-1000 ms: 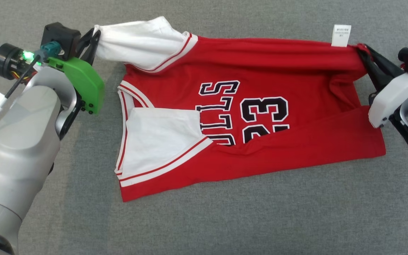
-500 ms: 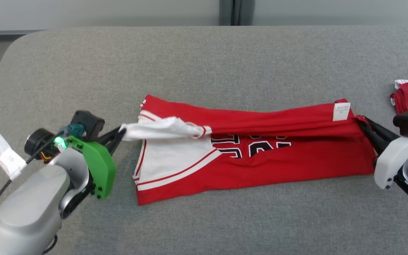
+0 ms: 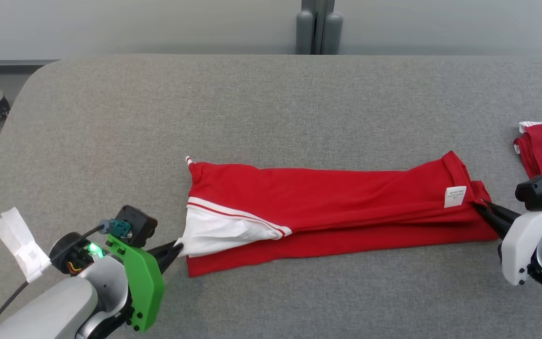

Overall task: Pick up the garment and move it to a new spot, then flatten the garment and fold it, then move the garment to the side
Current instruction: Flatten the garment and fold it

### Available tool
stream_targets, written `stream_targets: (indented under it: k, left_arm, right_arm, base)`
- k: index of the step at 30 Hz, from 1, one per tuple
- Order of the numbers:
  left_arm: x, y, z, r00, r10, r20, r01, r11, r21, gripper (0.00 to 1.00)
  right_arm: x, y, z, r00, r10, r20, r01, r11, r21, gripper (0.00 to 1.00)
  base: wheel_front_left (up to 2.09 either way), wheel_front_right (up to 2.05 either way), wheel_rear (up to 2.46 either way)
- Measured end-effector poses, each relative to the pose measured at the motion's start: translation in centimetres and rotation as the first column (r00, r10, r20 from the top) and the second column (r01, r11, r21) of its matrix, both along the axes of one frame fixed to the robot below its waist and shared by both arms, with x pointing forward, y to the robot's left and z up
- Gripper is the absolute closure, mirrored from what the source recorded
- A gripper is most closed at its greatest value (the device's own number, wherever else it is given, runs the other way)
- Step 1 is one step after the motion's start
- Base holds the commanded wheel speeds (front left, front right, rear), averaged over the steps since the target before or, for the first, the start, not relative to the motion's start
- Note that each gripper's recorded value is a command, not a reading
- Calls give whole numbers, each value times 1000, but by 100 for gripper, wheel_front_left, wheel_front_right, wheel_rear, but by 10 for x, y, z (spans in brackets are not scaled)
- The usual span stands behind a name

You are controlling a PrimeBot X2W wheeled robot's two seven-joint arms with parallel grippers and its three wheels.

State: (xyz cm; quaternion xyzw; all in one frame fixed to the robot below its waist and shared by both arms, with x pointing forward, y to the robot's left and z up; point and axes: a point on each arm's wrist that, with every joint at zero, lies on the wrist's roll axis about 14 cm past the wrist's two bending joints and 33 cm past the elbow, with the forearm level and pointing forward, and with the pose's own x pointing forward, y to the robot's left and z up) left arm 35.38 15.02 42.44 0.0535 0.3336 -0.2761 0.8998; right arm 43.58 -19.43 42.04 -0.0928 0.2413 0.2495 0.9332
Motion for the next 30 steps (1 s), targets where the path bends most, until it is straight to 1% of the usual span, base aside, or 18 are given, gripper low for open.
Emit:
stream_targets:
  k: [1, 2, 3, 6, 8, 11, 12, 14, 17, 19, 20, 21, 23, 26, 27, 30]
  left_arm:
    - [-2, -1, -1, 1000, -4, -5, 4, 1000, 2, 56]
    - [-2, -1, -2, 1000, -3, 1, 3, 1000, 8, 14]
    - [0, -1, 0, 1000, 5, 16, -5, 1000, 7, 0]
    - [2, -5, 0, 999, 19, 35, -18, 1000, -5, 0]
    - [4, -6, 2, 998, 45, 54, -44, 999, -22, 0]
    - [17, -2, 13, 985, 120, 123, -113, 992, -64, 0]
    - [24, 1, 22, 973, 161, 165, -148, 985, -91, 0]
    - [36, 7, 38, 938, 240, 249, -208, 967, -148, 0]
    - [48, 14, 68, 852, 381, 358, -285, 913, -293, 0]
    - [50, 21, 80, 793, 460, 401, -324, 874, -362, 0]
    - [50, 24, 84, 770, 490, 409, -341, 858, -385, 0]
    - [50, 26, 87, 754, 508, 417, -350, 847, -400, 0]
    - [51, 31, 97, 706, 568, 424, -381, 809, -448, 0]
    - [50, 31, 131, 615, 620, 487, -356, 770, -530, 0]
    - [48, 31, 137, 591, 636, 495, -352, 756, -551, 0]
    - [35, 27, 135, 560, 653, 510, -350, 745, -568, 0]
  right_arm:
    - [-2, 0, -2, 1000, -6, -17, 6, 1000, 2, 91]
    - [-4, 0, -4, 1000, -5, -30, 5, 1000, 4, 11]
    - [-7, 0, -6, 999, -15, -52, 16, 1000, 12, 0]
    - [-12, -3, -8, 996, -30, -81, 31, 999, 19, 0]
    - [-10, -8, -3, 997, -48, -66, 50, 998, 34, 0]
    - [-5, -12, 9, 997, -76, -26, 78, 994, 70, 0]
    - [-1, -13, 17, 996, -91, 5, 90, 992, 92, 0]
    - [6, -16, 32, 990, -129, 57, 119, 983, 142, 0]
    - [16, -14, 56, 976, -177, 129, 145, 964, 224, 0]
    - [19, -12, 68, 966, -205, 160, 156, 950, 272, 0]
    - [22, -9, 79, 957, -222, 187, 157, 938, 310, 0]
    - [24, -9, 87, 948, -238, 211, 159, 929, 335, 0]
    - [25, -10, 105, 923, -283, 261, 165, 904, 394, 0]
    - [14, -8, 107, 903, -316, 292, 171, 886, 430, 0]
    - [10, -5, 107, 896, -325, 302, 170, 880, 443, 0]
    - [0, 1, 110, 873, -362, 328, 173, 856, 486, 0]
  base:
    - [0, 0, 0]
    - [0, 0, 0]
    - [0, 0, 0]
    - [0, 0, 0]
    - [0, 0, 0]
    - [0, 0, 0]
    - [0, 0, 0]
    - [0, 0, 0]
    - [0, 0, 0]
    - [0, 0, 0]
    - [0, 0, 0]
    - [0, 0, 0]
    - [0, 0, 0]
    - [0, 0, 0]
    - [0, 0, 0]
    - [0, 0, 0]
